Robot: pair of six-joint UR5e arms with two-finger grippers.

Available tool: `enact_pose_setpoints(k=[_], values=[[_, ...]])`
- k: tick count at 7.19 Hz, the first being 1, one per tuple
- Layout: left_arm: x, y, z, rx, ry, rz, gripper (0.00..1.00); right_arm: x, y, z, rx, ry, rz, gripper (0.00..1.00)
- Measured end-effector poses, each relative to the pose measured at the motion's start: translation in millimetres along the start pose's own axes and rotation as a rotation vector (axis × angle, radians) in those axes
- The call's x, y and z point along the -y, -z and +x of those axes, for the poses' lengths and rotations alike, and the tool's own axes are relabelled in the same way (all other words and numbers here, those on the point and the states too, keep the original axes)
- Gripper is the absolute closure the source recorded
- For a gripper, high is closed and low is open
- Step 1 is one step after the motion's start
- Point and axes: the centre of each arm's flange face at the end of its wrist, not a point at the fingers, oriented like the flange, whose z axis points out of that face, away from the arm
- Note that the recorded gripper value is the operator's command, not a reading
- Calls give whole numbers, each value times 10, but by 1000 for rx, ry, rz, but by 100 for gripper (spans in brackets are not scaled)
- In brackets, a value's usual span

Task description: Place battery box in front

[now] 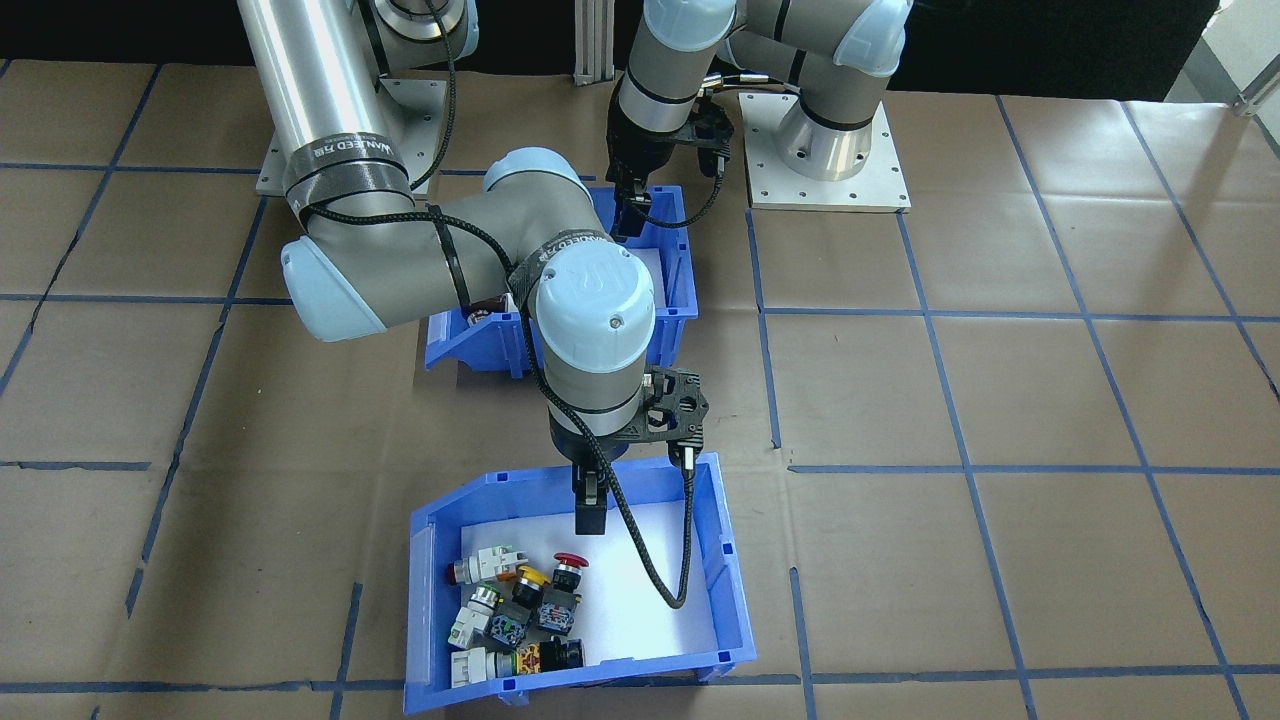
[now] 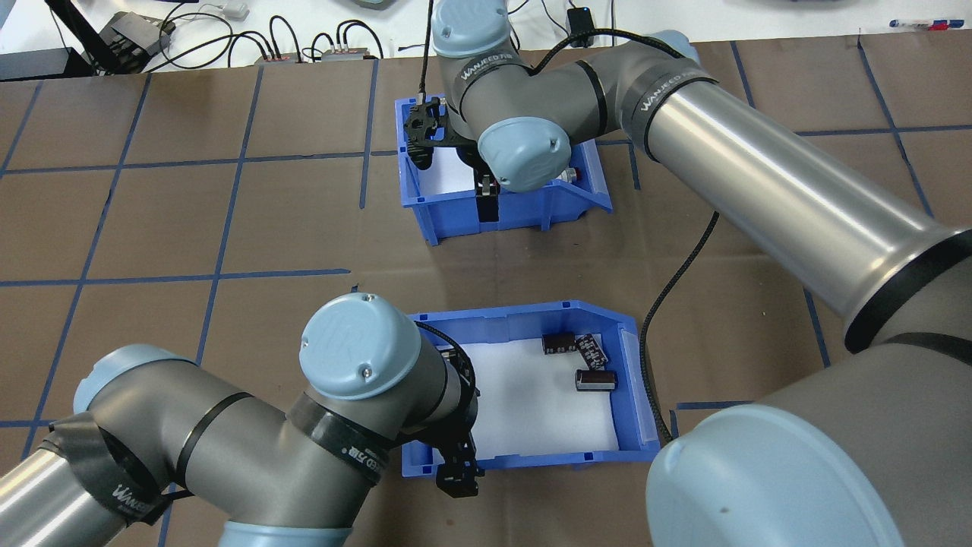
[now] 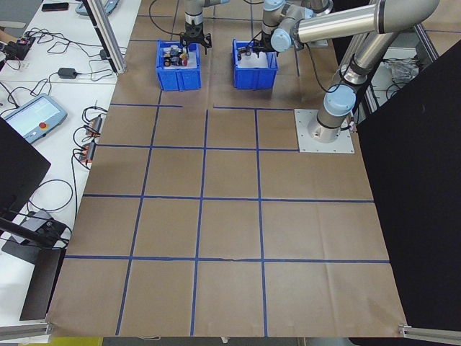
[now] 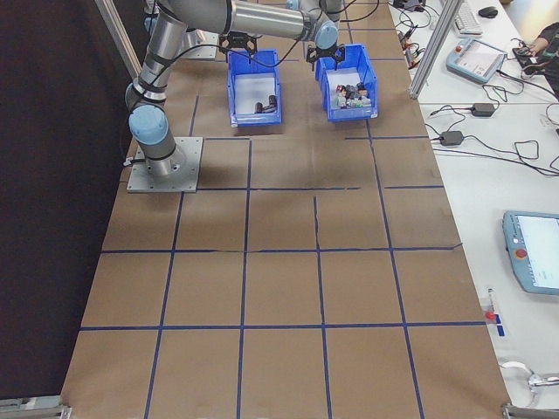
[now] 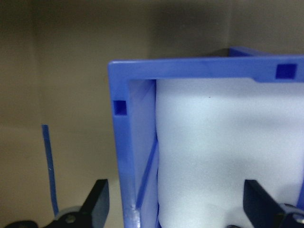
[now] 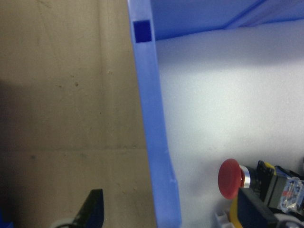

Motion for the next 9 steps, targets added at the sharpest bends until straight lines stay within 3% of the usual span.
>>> enact_pose_setpoints(k=[1, 2, 3, 4, 5, 6, 7, 9], values=[[12, -63, -39, -10, 10, -6, 1, 10, -122, -25, 2, 1, 0, 9], [12, -99, -67, -10, 14, -7, 1, 35, -191, -33, 0, 3, 0, 47], [-6, -131, -117, -5, 14, -5, 5, 65, -200, -34, -12, 3, 3, 77], [-36, -166, -174, 4, 11, -1, 6, 82, -177, -37, -23, 5, 2, 91], [-60, -212, -199, 13, 12, 6, 11, 83, -139, -36, -31, 6, 1, 99], [-78, -269, -202, 22, 11, 14, 12, 78, -64, -36, -43, 7, 4, 100], [-99, -316, -206, 28, 7, 18, 21, 56, 48, -32, -59, 7, 10, 100], [-151, -384, -224, 31, -9, 19, 72, -139, 356, 32, -100, 3, 22, 100]])
